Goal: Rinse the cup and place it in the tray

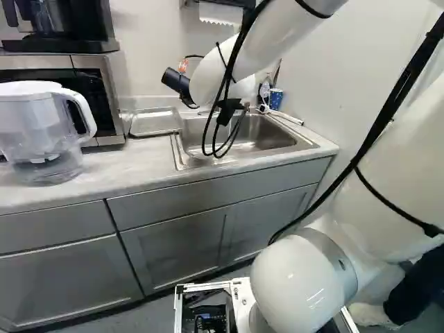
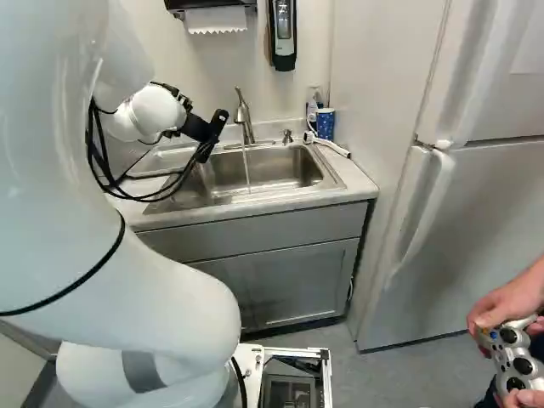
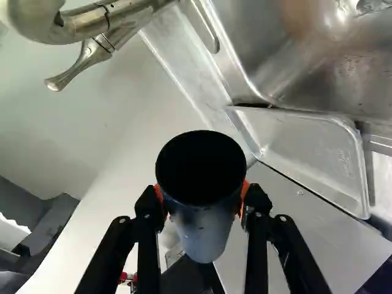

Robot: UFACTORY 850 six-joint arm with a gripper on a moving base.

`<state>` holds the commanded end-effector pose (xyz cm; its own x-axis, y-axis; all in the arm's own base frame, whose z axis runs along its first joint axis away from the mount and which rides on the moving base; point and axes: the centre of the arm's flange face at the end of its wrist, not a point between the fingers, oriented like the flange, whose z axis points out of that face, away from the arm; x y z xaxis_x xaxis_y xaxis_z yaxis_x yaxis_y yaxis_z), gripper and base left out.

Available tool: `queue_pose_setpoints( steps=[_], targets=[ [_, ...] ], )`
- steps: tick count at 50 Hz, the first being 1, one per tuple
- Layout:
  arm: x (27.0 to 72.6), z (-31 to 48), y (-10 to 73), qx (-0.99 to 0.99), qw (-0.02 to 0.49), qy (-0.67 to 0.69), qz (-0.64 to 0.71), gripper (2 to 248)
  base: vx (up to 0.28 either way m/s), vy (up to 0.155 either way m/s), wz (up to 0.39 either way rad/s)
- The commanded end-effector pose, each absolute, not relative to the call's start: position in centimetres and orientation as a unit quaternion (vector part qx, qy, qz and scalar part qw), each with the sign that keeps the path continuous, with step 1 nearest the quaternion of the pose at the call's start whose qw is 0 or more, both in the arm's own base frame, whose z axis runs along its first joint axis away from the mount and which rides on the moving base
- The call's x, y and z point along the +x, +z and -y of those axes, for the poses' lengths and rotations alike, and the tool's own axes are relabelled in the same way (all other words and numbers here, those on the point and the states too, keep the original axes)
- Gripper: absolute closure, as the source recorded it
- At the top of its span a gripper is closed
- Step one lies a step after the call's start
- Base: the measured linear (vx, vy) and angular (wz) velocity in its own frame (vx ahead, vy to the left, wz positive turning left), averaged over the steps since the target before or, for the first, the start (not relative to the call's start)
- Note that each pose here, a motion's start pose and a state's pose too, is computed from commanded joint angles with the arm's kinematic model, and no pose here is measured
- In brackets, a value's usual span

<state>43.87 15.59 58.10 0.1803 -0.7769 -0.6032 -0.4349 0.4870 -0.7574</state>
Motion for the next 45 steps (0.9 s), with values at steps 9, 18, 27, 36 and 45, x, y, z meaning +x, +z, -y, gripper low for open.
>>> queue_pose_setpoints(
  steps=[9, 18, 27, 36, 45],
  targets=[
    [43.87, -15.59, 58.10, -0.504, 0.591, -0.161, -0.609, 124, 0.000, 0.000, 0.000],
    [43.87, -15.59, 58.10, -0.530, 0.583, -0.187, -0.586, 124, 0.000, 0.000, 0.000],
    [43.87, -15.59, 58.10, -0.557, 0.574, -0.214, -0.561, 124, 0.000, 0.000, 0.000],
    [43.87, -15.59, 58.10, -0.583, 0.563, -0.241, -0.534, 124, 0.000, 0.000, 0.000],
    [43.87, -15.59, 58.10, -0.608, 0.551, -0.268, -0.506, 124, 0.000, 0.000, 0.000]
  ],
)
